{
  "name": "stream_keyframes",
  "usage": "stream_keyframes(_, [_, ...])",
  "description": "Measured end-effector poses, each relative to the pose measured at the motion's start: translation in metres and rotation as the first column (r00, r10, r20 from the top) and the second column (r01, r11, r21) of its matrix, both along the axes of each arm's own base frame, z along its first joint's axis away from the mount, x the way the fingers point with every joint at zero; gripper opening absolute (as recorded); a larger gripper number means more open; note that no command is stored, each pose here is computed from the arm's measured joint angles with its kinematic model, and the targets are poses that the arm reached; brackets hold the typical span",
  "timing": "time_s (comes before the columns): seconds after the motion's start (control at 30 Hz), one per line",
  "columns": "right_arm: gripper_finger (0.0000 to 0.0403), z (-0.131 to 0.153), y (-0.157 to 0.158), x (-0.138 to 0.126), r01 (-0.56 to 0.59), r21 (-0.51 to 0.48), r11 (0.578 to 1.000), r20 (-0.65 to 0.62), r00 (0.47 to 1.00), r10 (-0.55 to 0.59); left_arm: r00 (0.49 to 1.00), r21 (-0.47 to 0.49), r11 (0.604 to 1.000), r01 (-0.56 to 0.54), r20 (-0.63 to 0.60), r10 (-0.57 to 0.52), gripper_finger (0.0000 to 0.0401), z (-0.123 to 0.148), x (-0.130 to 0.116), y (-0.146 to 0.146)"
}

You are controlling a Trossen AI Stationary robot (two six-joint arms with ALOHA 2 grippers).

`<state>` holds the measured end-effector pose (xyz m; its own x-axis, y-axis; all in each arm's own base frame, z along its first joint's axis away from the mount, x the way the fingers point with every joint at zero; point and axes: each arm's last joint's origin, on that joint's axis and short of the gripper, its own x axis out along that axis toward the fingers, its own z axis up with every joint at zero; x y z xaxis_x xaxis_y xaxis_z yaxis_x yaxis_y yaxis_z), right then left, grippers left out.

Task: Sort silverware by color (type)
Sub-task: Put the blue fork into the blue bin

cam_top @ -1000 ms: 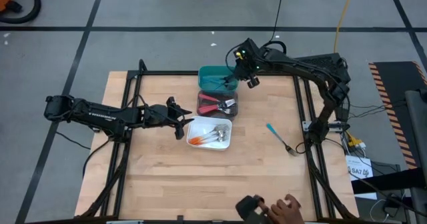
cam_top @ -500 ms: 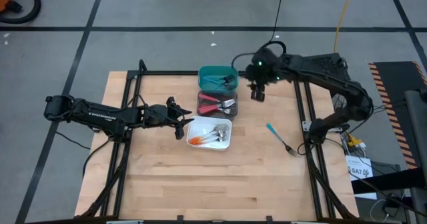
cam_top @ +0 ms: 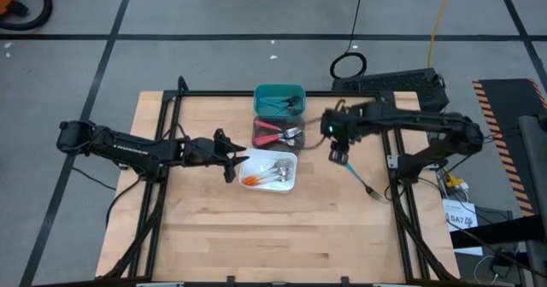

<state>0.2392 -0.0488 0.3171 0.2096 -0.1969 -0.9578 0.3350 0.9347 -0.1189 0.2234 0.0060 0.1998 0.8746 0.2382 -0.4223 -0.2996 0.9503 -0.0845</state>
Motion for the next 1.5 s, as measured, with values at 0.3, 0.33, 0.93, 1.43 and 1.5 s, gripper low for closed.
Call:
stream_keyframes(0.3, [0.0155, -0.06, 0.036, -0.038, 0.141, 0.053, 0.989, -0.104, 0.985, -0.135, 0.998, -0.023, 0.997, 0.067, -0.007, -0.068, 0.0157, -0.004, 0.003, -0.018])
stream_keyframes(0.33, [0.0155, -0.066, 0.038, -0.041, 0.168, 0.057, 0.984, -0.107, 0.981, -0.161, 0.997, -0.016, 0.997, 0.077, -0.015, -0.077, 0.0157, -0.005, 0.003, -0.019])
stream_keyframes(0.93, [0.0155, -0.109, 0.08, -0.07, 0.362, 0.059, 0.93, -0.19, 0.919, -0.345, 0.993, -0.019, 0.993, 0.114, -0.017, -0.114, 0.0157, -0.009, 0.007, -0.029])
stream_keyframes(1.43, [0.0155, -0.153, 0.084, -0.085, 0.525, 0.077, 0.847, -0.191, 0.842, -0.505, 0.977, 0.004, 0.977, 0.211, -0.024, -0.211, 0.0157, -0.009, 0.004, -0.048])
stream_keyframes(1.5, [0.0155, -0.158, 0.084, -0.087, 0.528, 0.077, 0.846, -0.191, 0.84, -0.507, 0.977, 0.004, 0.978, 0.211, -0.024, -0.211, 0.0157, -0.009, 0.004, -0.048])
